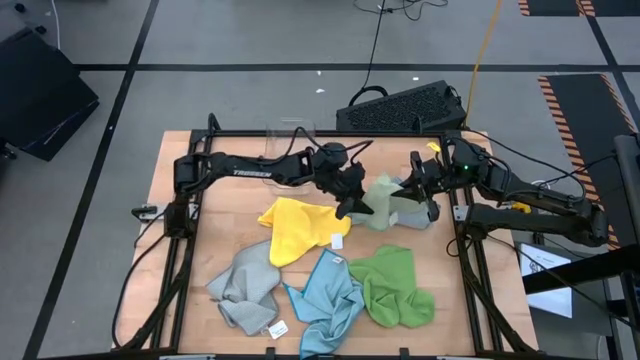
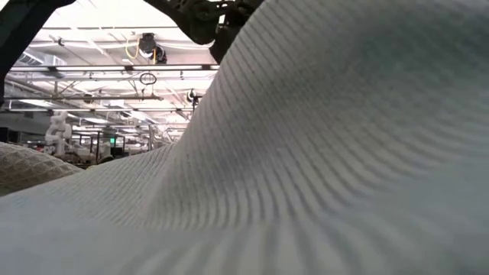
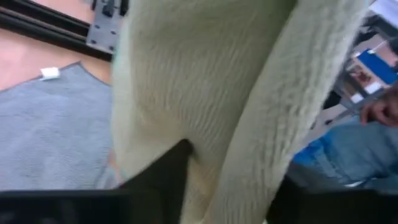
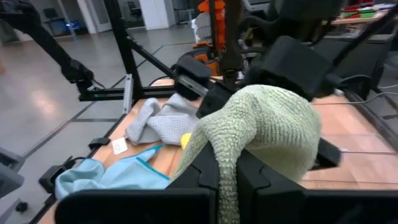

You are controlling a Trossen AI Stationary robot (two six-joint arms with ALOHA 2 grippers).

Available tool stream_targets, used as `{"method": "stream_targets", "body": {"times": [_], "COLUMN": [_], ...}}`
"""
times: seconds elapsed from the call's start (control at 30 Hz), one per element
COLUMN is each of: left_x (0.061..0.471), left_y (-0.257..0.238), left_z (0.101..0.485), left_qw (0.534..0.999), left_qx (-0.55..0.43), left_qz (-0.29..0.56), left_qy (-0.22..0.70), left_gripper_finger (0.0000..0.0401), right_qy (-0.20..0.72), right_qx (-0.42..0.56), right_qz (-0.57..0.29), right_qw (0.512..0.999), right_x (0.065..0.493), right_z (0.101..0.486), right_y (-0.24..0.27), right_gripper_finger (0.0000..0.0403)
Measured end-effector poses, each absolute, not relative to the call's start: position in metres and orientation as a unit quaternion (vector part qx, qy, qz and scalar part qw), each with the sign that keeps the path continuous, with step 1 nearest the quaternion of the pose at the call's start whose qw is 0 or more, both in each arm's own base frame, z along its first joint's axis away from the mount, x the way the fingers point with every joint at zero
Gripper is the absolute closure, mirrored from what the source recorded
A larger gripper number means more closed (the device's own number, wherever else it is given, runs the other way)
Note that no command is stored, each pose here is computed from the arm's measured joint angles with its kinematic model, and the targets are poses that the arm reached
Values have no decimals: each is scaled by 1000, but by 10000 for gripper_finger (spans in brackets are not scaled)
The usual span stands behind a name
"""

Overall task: Fold microfiber towels
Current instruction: Fold the light green microfiber cloth

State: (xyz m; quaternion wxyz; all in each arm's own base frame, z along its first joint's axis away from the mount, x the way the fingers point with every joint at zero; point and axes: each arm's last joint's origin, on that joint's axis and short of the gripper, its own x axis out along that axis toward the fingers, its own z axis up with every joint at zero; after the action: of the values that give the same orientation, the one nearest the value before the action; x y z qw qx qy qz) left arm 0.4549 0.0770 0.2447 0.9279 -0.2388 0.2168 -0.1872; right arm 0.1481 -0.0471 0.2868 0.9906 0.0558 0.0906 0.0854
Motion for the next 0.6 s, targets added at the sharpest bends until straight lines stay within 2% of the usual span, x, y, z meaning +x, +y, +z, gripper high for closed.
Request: {"method": "stream_targets", "body": {"times": [0.1, 0.17, 0.27, 0.4, 0.6], "left_x": [451, 448, 439, 426, 424], "left_y": [77, 76, 71, 53, 14], "left_z": [249, 252, 261, 282, 295], "left_qw": [915, 906, 897, 904, 904], "left_qx": [-272, -296, -322, -310, -327], "left_qz": [-186, -179, -139, -90, -39], "left_qy": [232, 243, 268, 281, 272], "left_gripper_finger": [348, 383, 382, 385, 391], "right_qy": [92, 93, 104, 116, 142], "right_qx": [55, 57, 71, 126, 305], "right_qz": [70, 67, 66, 60, 39], "right_qw": [992, 992, 990, 983, 941], "right_x": [148, 148, 148, 148, 147], "right_z": [287, 286, 284, 282, 279], "right_y": [-48, -48, -48, -48, -47], "right_gripper_finger": [398, 398, 397, 392, 388]}}
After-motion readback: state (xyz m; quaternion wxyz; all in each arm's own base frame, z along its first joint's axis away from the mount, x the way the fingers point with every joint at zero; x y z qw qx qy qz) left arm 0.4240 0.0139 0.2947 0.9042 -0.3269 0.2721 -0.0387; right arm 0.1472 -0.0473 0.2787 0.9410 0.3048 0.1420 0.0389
